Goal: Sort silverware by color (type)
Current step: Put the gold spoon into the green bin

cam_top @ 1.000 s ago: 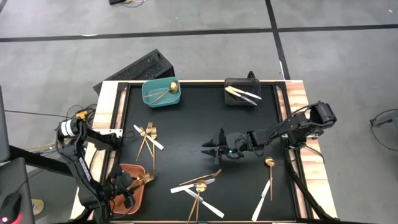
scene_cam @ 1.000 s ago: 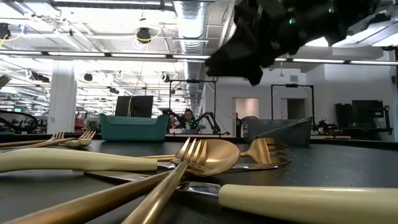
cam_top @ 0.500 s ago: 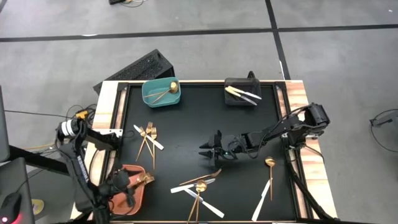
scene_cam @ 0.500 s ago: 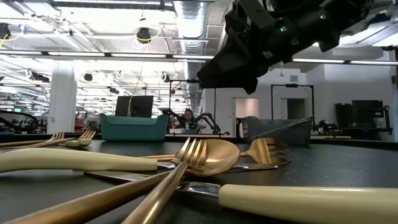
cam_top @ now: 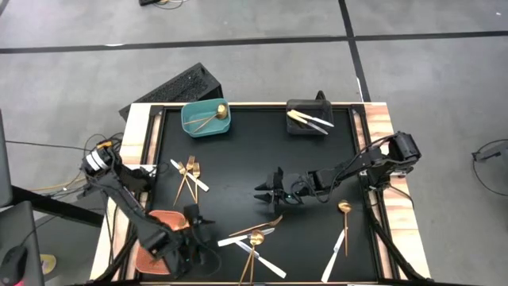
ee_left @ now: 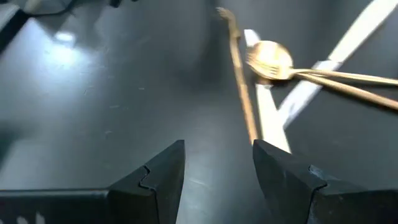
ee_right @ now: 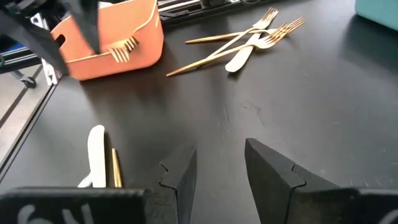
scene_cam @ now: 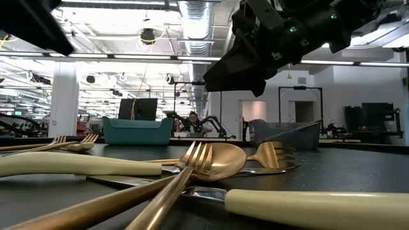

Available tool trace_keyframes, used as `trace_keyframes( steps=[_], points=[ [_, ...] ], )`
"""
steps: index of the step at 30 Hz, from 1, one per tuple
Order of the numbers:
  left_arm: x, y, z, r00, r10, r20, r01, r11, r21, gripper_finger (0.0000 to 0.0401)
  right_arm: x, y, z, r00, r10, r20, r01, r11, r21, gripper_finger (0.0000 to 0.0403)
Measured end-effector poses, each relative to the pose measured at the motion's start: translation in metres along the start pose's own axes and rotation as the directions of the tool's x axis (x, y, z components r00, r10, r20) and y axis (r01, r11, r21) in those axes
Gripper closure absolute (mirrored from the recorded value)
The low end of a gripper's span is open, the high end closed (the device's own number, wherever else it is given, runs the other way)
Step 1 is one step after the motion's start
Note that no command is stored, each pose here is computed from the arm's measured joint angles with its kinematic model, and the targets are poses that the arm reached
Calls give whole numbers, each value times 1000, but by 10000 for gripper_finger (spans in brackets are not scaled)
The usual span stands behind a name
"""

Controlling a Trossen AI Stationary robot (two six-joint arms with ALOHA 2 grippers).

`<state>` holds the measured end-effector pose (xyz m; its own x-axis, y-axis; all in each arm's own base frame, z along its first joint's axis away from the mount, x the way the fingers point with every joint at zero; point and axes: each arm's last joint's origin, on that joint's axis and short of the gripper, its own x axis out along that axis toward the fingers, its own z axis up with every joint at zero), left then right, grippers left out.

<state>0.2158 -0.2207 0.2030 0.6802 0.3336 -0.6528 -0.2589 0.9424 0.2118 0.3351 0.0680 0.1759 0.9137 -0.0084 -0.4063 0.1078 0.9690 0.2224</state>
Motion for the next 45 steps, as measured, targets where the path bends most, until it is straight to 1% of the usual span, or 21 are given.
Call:
trace_keyframes(
  steps=[5,10,14,18,21,23,25,27,28,30,31,32,33,37,39,41,45],
  points=[
    [20,19,11,994,107,-31,-107,994,-7,223,-1,4,-3,1000,6,-20,-6,1000,-9,249],
    [44,43,25,975,200,-98,-202,979,-13,223,-1,4,-7,999,-2,-51,1,1000,-18,249],
    [55,70,31,933,335,-129,-337,942,10,223,-2,3,-8,998,-7,-68,6,1000,-14,249],
    [56,102,37,894,399,-205,-414,909,-35,223,-2,3,-11,996,-17,-93,17,1000,-3,249],
    [59,125,26,877,412,-246,-441,894,-77,223,-2,2,-12,994,-36,-101,35,999,-8,249],
    [62,140,13,878,385,-284,-437,888,-146,223,-2,1,-12,993,-59,-99,58,998,-12,249],
    [64,155,-4,880,351,-319,-432,872,-230,223,-2,0,-13,992,-77,-102,76,997,-17,249],
    [65,166,-19,891,304,-337,-420,834,-358,223,-2,0,-14,991,-81,-109,79,997,-23,249],
    [65,171,-25,895,278,-349,-416,800,-432,223,-2,0,-14,991,-82,-110,79,997,-26,249],
    [64,179,-34,901,217,-375,-409,708,-576,223,-2,-1,-14,990,-85,-117,82,996,-29,249],
    [64,181,-37,905,182,-383,-401,664,-631,223,-2,-1,-15,989,-88,-122,85,996,-31,249],
    [63,182,-39,909,157,-387,-392,642,-660,223,-2,-2,-15,988,-92,-124,88,996,-32,249],
    [63,183,-40,909,144,-390,-387,636,-667,223,-2,-4,-14,988,-94,-122,91,995,-30,249],
    [65,182,-40,916,132,-380,-356,704,-615,223,-1,-10,-12,987,-110,-115,109,994,-17,249],
    [68,180,-38,925,128,-358,-334,723,-605,223,0,-12,-11,987,-116,-112,117,993,-3,249],
    [69,179,-35,935,132,-329,-316,732,-604,223,0,-13,-10,987,-119,-111,121,992,19,249],
    [72,178,-30,949,169,-265,-298,749,-592,223,0,-14,-11,984,-125,-125,128,992,13,249]
  ],
)
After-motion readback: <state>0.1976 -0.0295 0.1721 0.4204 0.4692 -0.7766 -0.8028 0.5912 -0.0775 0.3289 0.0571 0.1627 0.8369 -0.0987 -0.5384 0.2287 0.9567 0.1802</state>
